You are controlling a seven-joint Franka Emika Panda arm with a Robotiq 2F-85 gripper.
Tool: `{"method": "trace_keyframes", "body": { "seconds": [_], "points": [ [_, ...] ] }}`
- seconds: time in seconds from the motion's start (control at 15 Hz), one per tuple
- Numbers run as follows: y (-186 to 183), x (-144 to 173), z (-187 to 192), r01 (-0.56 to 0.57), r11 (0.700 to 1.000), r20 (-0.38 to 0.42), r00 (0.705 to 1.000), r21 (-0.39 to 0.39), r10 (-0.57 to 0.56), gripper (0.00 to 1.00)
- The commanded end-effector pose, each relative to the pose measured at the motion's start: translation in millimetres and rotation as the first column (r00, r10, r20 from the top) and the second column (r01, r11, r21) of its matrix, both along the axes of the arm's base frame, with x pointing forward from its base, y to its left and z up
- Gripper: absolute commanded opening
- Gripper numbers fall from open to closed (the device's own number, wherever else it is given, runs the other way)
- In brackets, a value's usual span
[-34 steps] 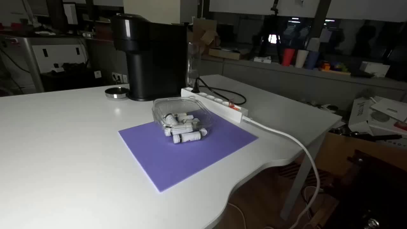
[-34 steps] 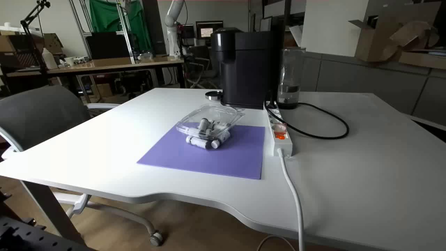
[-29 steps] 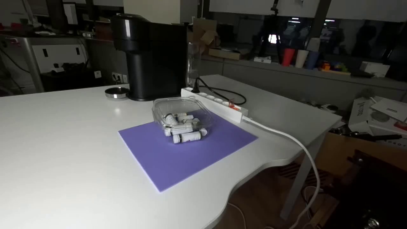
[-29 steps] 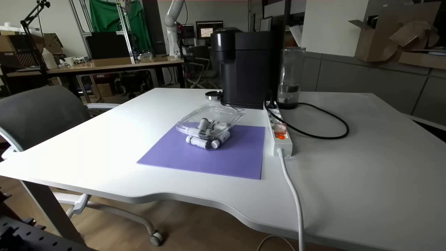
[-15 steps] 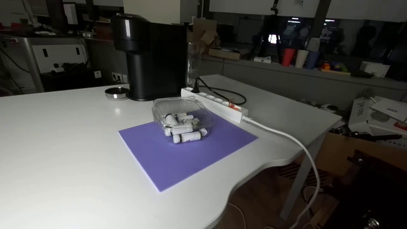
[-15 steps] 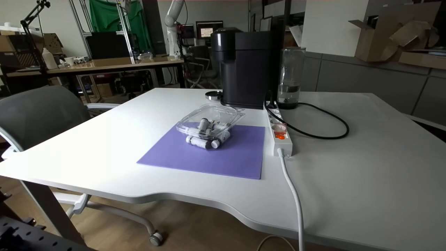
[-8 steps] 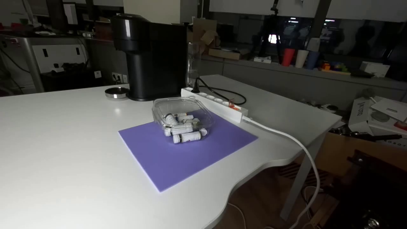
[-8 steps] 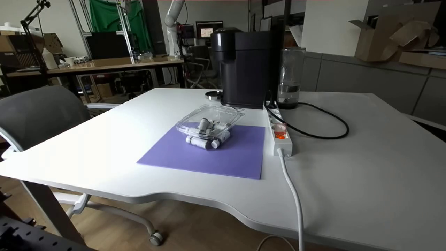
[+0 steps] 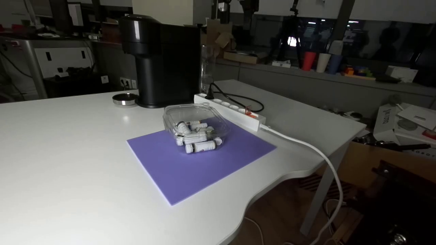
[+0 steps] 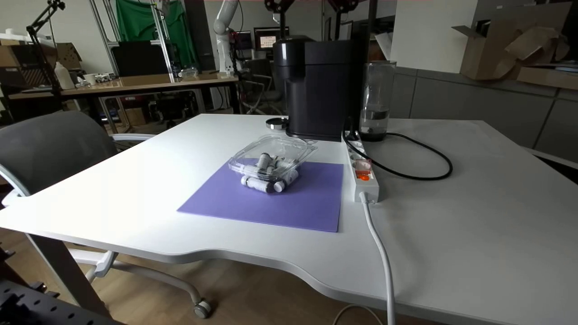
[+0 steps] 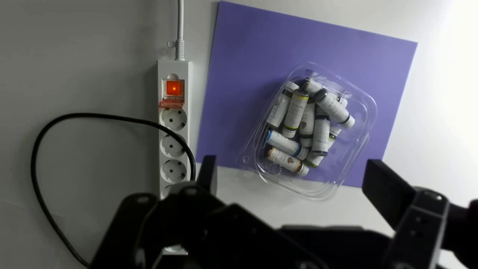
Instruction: Open the lid of the plastic container
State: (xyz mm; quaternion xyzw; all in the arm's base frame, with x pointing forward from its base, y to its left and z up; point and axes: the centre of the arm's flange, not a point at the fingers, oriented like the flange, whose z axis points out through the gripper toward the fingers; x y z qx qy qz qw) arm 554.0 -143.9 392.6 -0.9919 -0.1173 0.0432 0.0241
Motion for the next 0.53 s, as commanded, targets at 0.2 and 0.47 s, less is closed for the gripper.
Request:
{"method": "trace_keyframes", "body": {
  "seconds": [0.2, 0.47],
  "points": [
    [-2.8, -0.6, -7.1, 0.0, 1.0, -0.026, 1.0, -0.015, -0.001, 1.0],
    [-1.9, 14.0, -36.9, -0.037, 0.999, -0.104, 0.994, 0.015, 0.038, 1.0]
  ]
}}
